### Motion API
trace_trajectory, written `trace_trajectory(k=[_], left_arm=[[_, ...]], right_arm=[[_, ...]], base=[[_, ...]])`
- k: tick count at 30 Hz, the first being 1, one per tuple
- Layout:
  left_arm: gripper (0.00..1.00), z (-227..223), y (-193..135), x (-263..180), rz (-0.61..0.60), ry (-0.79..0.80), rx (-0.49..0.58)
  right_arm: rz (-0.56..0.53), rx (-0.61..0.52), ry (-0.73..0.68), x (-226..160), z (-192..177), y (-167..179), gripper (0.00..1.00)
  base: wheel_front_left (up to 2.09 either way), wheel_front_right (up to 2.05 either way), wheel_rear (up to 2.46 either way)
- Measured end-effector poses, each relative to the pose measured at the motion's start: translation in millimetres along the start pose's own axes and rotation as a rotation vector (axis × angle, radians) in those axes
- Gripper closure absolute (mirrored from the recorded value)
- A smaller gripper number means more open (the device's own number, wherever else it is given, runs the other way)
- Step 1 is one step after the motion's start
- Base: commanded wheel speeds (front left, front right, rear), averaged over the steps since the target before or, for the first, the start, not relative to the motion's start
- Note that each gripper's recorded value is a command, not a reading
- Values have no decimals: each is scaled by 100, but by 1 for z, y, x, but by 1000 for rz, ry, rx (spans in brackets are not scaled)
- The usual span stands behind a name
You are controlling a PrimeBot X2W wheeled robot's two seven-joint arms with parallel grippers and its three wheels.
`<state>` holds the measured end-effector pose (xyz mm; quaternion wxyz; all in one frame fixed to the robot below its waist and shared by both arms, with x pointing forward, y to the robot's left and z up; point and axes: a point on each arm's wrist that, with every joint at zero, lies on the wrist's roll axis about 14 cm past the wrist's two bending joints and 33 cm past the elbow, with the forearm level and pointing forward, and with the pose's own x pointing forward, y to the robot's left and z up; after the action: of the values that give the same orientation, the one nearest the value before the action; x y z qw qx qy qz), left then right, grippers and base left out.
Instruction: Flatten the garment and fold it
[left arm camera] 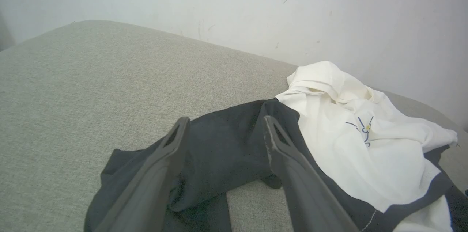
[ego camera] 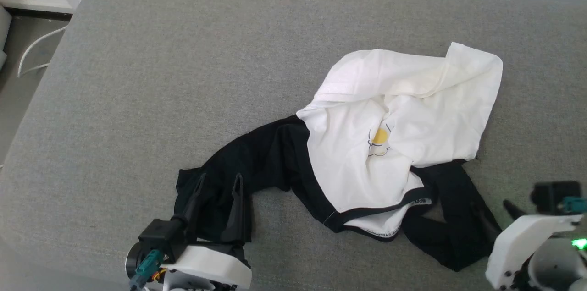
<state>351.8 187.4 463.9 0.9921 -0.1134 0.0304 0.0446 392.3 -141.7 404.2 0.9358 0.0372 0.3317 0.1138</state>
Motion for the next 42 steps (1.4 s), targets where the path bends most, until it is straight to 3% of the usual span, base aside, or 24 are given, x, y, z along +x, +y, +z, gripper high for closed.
trace_trajectory(k=[12, 13, 14, 16, 23, 26, 34, 42], left_arm=[[0, 5, 6, -3, 18, -12, 4], [0, 5, 7, -4, 21, -14, 6], [0, 6, 8, -4, 23, -16, 7], [0, 7, 10, -5, 29, -18, 10], [0, 7, 11, -9, 33, -16, 19], [0, 10, 7, -6, 15, -26, 20], [0, 5, -1, 3, -12, -10, 24], [0, -9, -3, 17, -23, 33, 30]], right_arm=[[22, -109, 120, 13, -43, 15, 0], [24, -124, 123, 15, -43, 15, 4], [26, -134, 123, 17, -43, 15, 51], [22, -148, 123, 21, -44, 14, 100], [15, -123, 60, 20, -30, 13, 100], [-11, -114, -5, 15, -5, 2, 100], [-190, -273, -187, -7, 104, -64, 100], [-378, -320, -123, -5, 124, -139, 100]], base=[[0, 0, 0], [0, 0, 0], [0, 0, 0], [0, 0, 0], [0, 0, 0], [0, 0, 0], [0, 0, 0], [0, 0, 0]])
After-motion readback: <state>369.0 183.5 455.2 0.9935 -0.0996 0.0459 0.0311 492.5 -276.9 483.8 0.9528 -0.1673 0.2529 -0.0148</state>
